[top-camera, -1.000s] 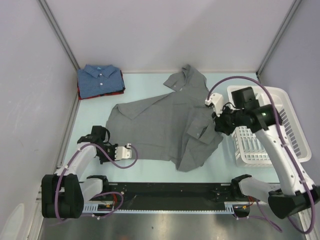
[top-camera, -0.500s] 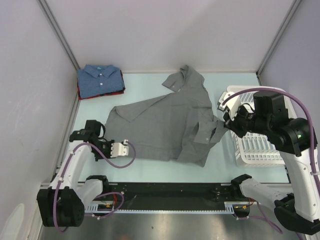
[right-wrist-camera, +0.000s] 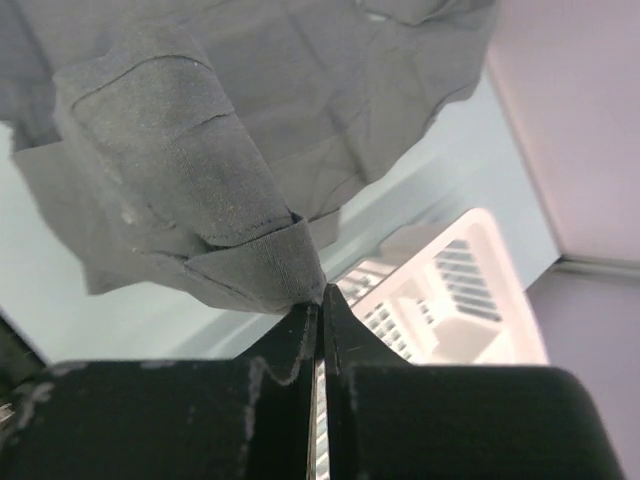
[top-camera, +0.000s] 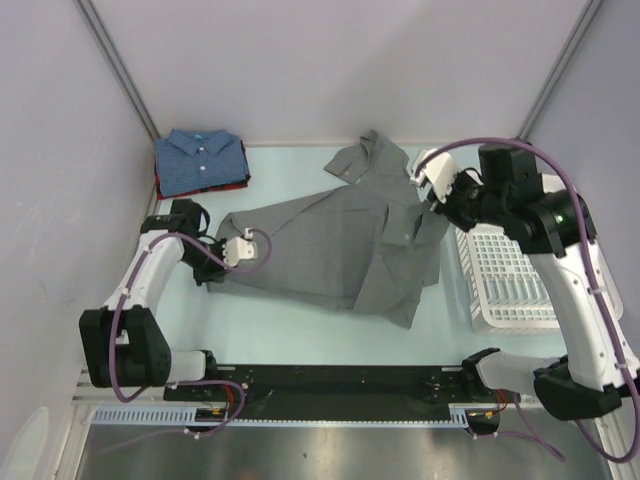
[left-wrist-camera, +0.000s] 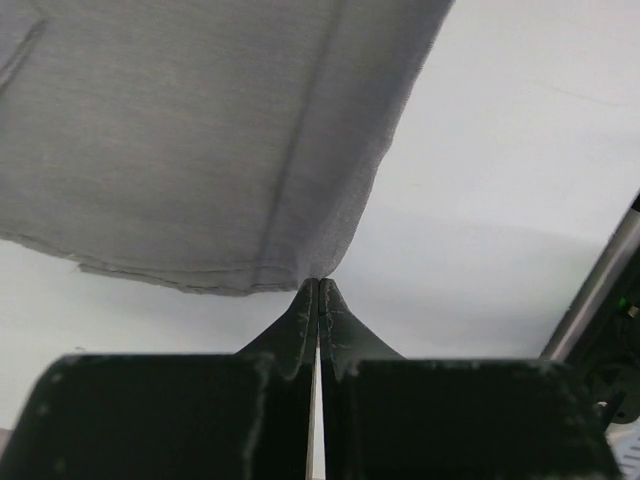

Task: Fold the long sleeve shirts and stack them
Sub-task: Fold the shirt

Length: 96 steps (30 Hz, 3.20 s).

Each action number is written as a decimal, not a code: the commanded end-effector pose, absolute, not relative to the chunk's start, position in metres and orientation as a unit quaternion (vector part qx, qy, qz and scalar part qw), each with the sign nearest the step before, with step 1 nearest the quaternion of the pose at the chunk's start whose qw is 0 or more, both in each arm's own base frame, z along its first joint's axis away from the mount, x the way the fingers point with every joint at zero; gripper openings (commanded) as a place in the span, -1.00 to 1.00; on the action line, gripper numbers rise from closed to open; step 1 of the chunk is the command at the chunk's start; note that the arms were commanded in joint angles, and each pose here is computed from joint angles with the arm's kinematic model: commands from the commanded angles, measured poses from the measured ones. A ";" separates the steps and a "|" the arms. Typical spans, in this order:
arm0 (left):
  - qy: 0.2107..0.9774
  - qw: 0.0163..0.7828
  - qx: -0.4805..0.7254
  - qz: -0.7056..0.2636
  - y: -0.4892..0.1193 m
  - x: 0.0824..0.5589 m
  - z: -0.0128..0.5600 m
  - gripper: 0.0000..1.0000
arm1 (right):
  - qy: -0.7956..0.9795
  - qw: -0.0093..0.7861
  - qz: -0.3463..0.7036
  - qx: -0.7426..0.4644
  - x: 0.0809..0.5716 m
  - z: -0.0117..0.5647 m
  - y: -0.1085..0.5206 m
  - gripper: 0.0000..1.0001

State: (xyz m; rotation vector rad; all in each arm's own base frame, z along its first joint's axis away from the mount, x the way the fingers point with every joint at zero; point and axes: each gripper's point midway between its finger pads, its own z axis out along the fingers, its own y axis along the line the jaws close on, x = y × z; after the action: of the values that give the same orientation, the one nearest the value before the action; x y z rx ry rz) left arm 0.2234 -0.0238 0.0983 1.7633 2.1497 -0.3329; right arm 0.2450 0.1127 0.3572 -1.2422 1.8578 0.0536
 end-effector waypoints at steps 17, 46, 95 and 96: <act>0.832 0.235 0.493 -0.097 -0.021 0.334 0.083 -1.00 | 0.637 0.528 -0.110 -0.551 0.448 0.375 0.178 -1.00; 0.822 0.343 0.411 -0.195 -0.045 0.363 0.135 0.28 | 0.752 0.386 0.147 -0.514 0.380 0.214 0.322 -1.00; 0.941 0.203 0.187 -0.198 0.021 0.284 0.064 0.33 | 0.861 0.178 0.144 -0.455 0.216 0.052 0.122 0.11; 0.940 0.202 0.188 -0.201 0.020 0.284 0.063 0.33 | 0.862 0.171 0.148 -0.454 0.214 0.048 0.122 0.10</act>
State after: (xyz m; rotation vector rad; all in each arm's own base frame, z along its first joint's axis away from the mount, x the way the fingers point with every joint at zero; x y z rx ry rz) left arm 0.2800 0.0214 0.0600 0.5586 2.6515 -0.5432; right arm 0.2147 0.1108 0.0486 -1.3267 2.4205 0.3362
